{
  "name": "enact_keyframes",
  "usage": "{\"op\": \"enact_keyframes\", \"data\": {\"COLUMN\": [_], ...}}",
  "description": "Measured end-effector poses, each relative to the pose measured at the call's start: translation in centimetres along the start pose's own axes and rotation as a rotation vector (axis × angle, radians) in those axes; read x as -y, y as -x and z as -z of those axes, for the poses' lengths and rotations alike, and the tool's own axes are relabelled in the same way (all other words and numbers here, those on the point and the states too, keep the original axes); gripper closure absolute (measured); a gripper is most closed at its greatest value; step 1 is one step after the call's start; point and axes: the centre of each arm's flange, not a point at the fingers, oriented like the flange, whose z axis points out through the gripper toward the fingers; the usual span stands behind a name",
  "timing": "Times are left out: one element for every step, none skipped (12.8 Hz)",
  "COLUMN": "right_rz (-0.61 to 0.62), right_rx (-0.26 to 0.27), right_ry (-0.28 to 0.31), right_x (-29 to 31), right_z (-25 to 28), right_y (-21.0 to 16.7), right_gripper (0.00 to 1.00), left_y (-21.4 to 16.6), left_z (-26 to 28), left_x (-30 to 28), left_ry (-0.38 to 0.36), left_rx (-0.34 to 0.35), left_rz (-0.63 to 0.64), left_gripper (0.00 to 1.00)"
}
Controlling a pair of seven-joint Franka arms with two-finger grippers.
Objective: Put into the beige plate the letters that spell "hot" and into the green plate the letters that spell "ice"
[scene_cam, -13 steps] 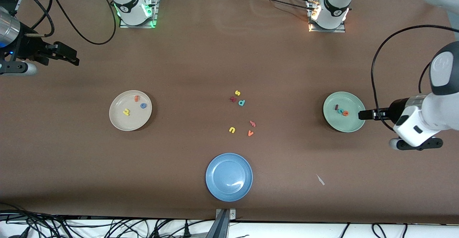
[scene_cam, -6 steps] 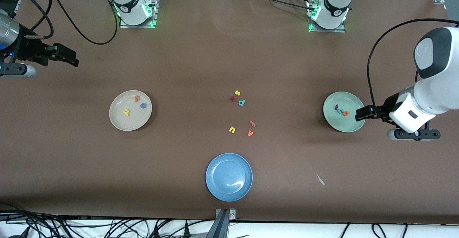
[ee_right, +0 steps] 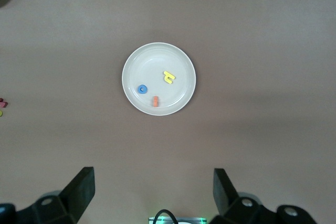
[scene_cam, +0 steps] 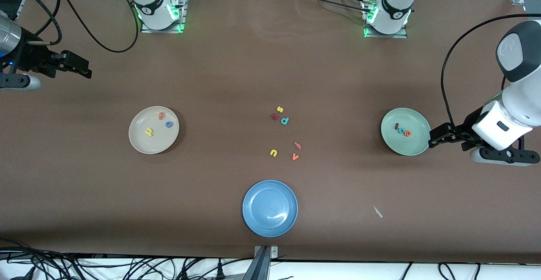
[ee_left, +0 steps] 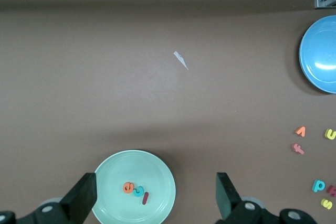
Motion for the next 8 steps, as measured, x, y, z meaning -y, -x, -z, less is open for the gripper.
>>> {"op": "enact_keyframes", "data": {"right_rz": [0.002,0.003,0.003,0.003,0.003,0.002,0.001,0.000], "right_rx": [0.000,0.000,0.000,0.000,0.000,0.000,0.000,-0.001], "right_ry": [0.003,0.006,0.007,0.008,0.009,0.009,0.009,0.009], "right_x": [0.1,0.1,0.1,0.1,0.1,0.1,0.0,0.0], "right_z": [0.0,0.0,0.0,0.0,0.0,0.0,0.0,0.0], "right_y": [0.0,0.0,0.0,0.0,0.0,0.0,0.0,0.0], "right_gripper": [0.00,0.00,0.00,0.00,0.00,0.00,0.00,0.00], "left_y": [0.2,0.5,0.8,1.0,1.0,1.1,1.2,1.3], "left_z": [0.0,0.0,0.2,0.7,1.0,1.2,1.4,1.7], "left_x": [0.2,0.4,0.5,0.6,0.6,0.6,0.8,1.1], "left_ry": [-0.001,-0.001,-0.002,-0.006,-0.010,-0.012,-0.013,-0.014], "left_rx": [0.013,0.037,0.058,0.065,0.067,0.069,0.070,0.069], "left_rz": [-0.006,-0.015,-0.028,-0.036,-0.041,-0.044,-0.043,-0.038], "left_gripper": [0.00,0.00,0.00,0.00,0.00,0.00,0.00,0.00]}}
